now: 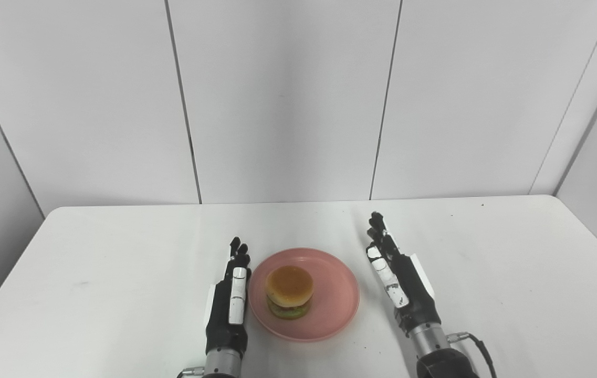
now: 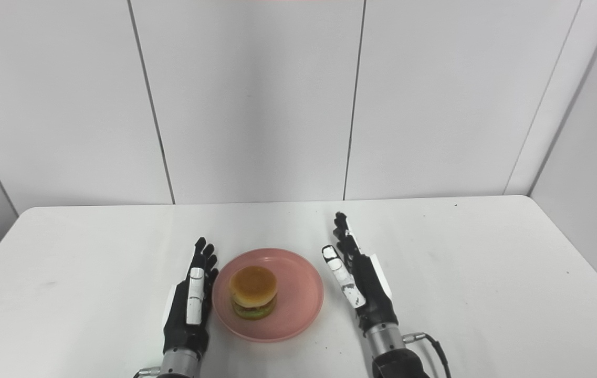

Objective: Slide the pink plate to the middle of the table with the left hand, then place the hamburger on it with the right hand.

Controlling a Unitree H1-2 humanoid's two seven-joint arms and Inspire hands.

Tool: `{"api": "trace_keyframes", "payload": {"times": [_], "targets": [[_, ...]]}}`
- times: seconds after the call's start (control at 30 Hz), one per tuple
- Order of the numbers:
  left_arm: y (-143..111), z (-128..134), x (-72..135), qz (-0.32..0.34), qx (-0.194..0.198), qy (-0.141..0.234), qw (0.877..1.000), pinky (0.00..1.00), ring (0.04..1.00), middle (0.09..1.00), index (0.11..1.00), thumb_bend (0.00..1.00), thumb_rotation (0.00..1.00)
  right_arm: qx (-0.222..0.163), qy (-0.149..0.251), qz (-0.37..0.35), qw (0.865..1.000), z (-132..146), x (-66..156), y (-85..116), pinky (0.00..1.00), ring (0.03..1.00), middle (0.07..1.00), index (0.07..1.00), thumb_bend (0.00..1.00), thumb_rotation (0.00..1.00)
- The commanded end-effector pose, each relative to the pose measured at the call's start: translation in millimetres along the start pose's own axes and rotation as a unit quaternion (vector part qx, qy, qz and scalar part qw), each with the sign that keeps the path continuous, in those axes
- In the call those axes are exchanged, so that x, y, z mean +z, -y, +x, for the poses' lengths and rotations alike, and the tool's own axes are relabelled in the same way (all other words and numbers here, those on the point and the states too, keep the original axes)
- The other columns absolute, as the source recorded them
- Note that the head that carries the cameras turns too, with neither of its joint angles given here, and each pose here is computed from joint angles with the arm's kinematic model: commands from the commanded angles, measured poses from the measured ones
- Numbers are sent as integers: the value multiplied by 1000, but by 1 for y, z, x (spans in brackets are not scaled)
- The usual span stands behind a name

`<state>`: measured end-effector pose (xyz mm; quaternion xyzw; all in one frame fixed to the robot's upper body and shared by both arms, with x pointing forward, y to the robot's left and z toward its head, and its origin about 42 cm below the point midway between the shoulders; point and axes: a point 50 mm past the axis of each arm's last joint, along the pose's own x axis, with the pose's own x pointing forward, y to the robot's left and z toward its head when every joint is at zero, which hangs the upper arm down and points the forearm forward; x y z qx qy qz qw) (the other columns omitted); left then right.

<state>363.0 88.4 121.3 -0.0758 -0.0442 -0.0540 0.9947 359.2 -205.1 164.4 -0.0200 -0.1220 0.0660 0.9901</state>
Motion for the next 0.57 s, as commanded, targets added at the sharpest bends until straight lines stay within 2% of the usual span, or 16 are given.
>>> {"api": "trace_keyframes", "payload": {"times": [0.0,0.1,0.17,0.3,0.37,0.53], "targets": [[2,-12,-20,-7,3,-29,1000,1000,1000,1000,1000,738,1000,2,18,35,999,4,14,-3,1000,1000,1000,1000,609,979],[1,-11,-20,-5,1,-28,1000,1000,1000,1000,1000,741,1000,-11,-6,73,997,1,14,-6,1000,1000,1000,1000,605,966],[0,-11,-19,-3,1,-27,1000,1000,1000,1000,1000,741,1000,-18,-11,82,996,-2,14,-9,1000,1000,1000,1000,585,991],[-1,-9,-19,-3,0,-26,1000,1000,1000,1000,1000,750,1000,-11,-27,76,997,-10,13,-15,1000,1000,1000,1000,586,978],[-2,-10,-18,-7,-1,-32,999,1000,1000,1000,1000,764,1000,-11,-32,70,997,-15,13,-19,1000,1000,1000,1000,555,968],[-7,-11,-18,-21,-6,-34,999,1000,1000,1000,1000,753,1000,-23,-29,50,998,-15,11,-25,1000,1000,1000,1000,535,979]]}}
